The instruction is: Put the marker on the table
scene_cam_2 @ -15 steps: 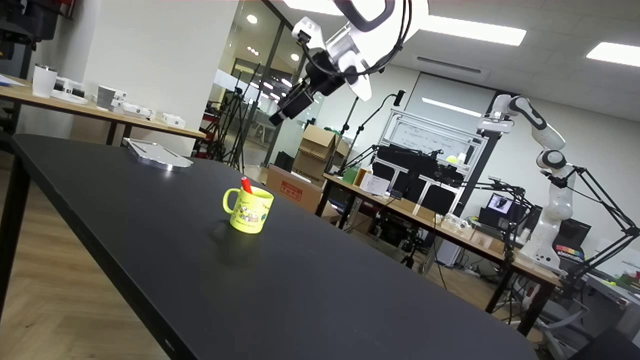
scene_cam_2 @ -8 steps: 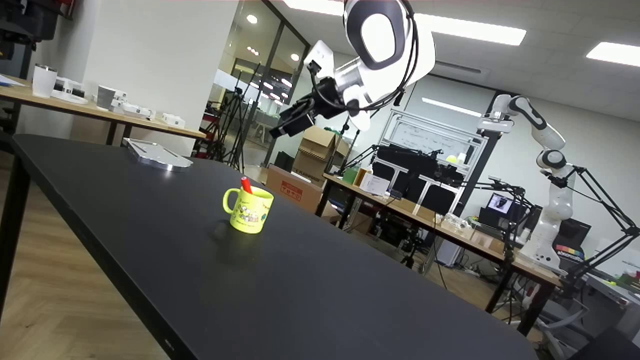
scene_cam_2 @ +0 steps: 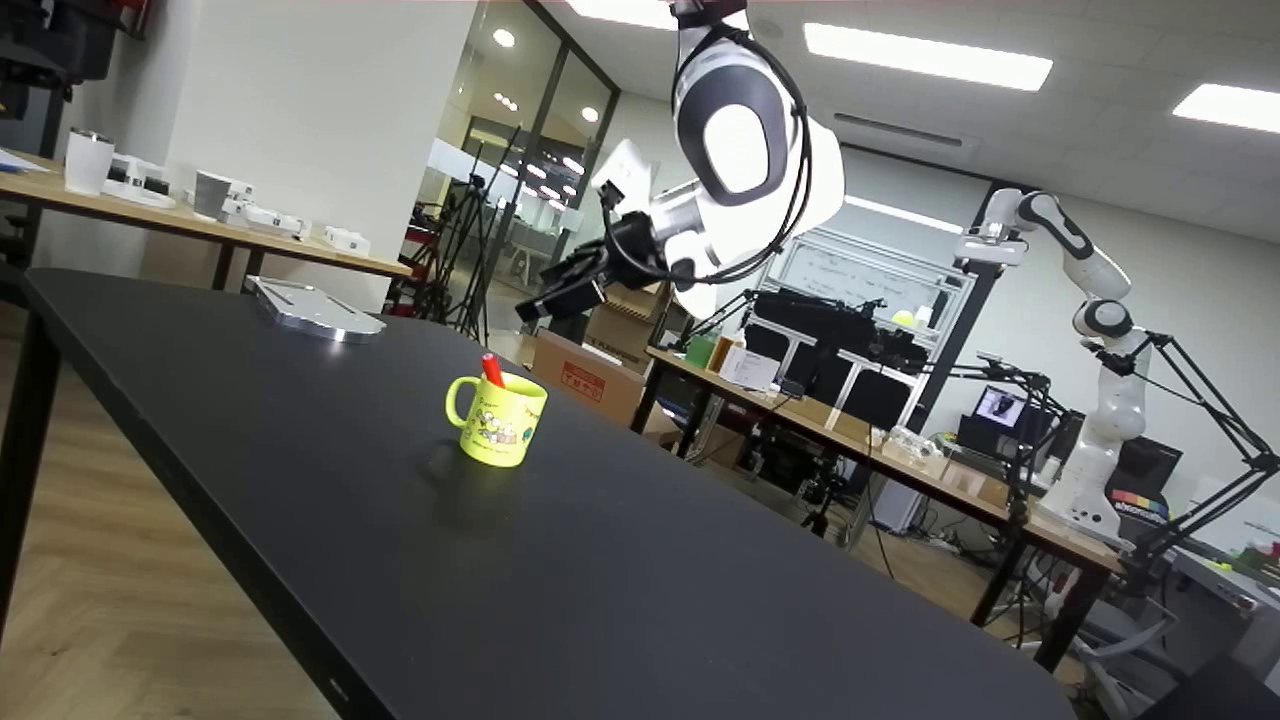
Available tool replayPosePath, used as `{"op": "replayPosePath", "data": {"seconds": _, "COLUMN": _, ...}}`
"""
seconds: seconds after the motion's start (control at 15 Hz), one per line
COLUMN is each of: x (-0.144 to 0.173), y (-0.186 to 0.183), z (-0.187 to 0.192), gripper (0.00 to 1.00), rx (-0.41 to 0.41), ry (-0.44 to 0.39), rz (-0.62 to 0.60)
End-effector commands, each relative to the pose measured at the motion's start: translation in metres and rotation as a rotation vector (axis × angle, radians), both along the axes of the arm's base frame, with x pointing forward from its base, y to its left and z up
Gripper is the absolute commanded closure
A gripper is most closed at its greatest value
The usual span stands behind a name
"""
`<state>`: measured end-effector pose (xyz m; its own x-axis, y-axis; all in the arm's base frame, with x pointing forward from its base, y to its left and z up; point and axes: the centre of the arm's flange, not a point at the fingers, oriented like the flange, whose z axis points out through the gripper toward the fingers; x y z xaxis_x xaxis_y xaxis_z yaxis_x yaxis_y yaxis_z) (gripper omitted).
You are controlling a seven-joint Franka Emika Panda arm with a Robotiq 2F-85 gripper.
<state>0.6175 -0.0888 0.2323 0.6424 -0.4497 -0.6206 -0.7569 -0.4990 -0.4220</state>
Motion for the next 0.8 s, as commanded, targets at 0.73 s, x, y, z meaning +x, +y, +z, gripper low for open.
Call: {"op": "replayPosePath", "data": {"seconds": 0.73, "x": 0.023, "y": 0.025, "z": -0.060, "gripper": 0.00, "rx": -0.061, "ry": -0.014, "rz": -0.048}}
